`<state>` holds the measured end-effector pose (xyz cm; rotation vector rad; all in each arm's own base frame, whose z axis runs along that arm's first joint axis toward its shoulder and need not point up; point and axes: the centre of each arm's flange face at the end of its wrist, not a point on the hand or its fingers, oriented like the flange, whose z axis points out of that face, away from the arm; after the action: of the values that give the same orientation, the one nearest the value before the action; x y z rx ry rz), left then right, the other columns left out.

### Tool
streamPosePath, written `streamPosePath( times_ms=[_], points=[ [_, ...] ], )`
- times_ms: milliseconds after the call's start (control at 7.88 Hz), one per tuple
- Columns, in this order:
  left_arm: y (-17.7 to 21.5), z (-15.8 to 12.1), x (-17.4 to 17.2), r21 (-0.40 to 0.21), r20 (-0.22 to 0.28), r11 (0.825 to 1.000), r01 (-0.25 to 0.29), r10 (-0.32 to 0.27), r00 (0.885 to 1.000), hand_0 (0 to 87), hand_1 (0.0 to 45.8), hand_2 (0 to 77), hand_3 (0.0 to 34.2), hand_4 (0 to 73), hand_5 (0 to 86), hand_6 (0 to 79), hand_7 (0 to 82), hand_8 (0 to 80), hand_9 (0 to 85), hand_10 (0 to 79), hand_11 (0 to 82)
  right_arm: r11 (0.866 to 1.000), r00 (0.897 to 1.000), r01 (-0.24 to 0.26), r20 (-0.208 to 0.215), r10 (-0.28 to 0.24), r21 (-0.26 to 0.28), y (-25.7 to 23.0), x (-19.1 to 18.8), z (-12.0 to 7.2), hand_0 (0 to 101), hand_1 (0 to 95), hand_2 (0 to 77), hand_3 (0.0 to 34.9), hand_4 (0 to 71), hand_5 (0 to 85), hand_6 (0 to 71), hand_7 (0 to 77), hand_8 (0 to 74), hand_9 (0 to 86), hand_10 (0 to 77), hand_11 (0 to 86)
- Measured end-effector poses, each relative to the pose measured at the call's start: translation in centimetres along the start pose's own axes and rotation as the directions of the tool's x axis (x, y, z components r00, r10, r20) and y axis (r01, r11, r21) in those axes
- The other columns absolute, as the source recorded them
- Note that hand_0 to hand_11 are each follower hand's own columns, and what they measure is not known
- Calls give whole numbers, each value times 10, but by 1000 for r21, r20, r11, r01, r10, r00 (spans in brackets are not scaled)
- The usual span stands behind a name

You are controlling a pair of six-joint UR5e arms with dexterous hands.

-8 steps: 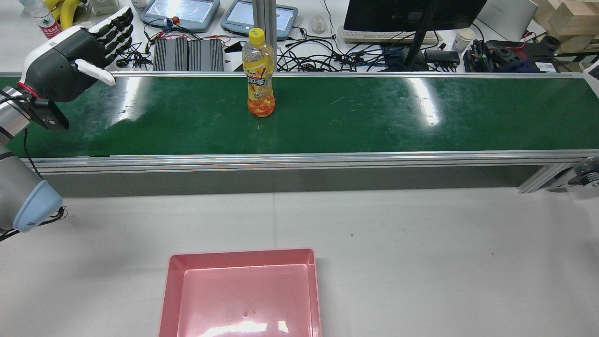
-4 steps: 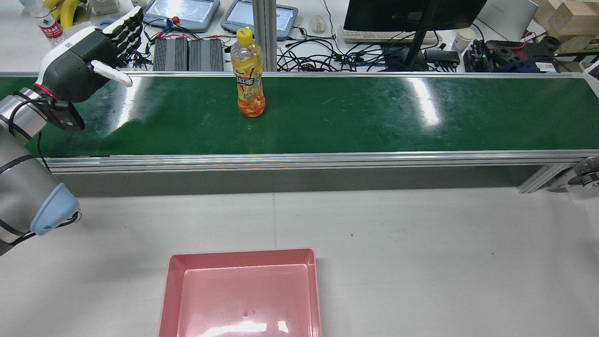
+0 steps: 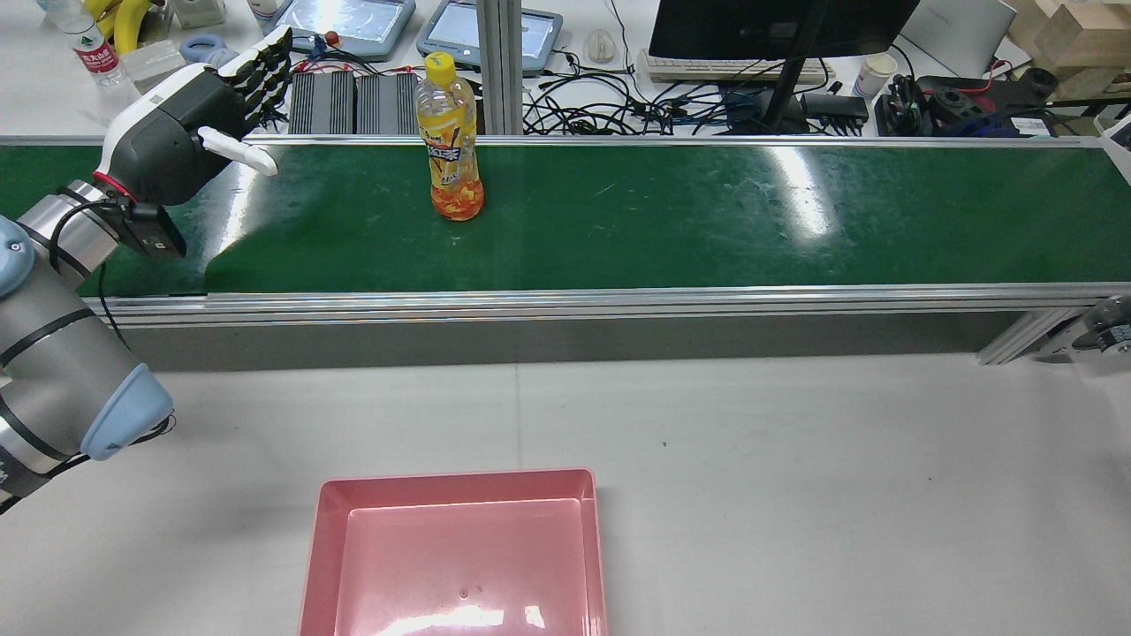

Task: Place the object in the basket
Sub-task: 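Bring the open left hand around the bottle and close fingers on it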

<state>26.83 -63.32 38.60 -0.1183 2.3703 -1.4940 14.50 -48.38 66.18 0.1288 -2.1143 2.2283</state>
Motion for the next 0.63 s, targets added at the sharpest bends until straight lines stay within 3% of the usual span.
streamPosePath(
  times_ms=[635],
  points=[
    [2, 25, -25, -15, 9, 1000, 14, -14, 1000, 576, 54, 0, 3, 71, 11, 0, 5, 5, 5, 5, 11, 1000, 1000, 0, 0, 0, 0, 0, 0, 0, 3, 0, 5, 1, 0, 0, 0, 5, 0, 0, 0, 0]
  ],
)
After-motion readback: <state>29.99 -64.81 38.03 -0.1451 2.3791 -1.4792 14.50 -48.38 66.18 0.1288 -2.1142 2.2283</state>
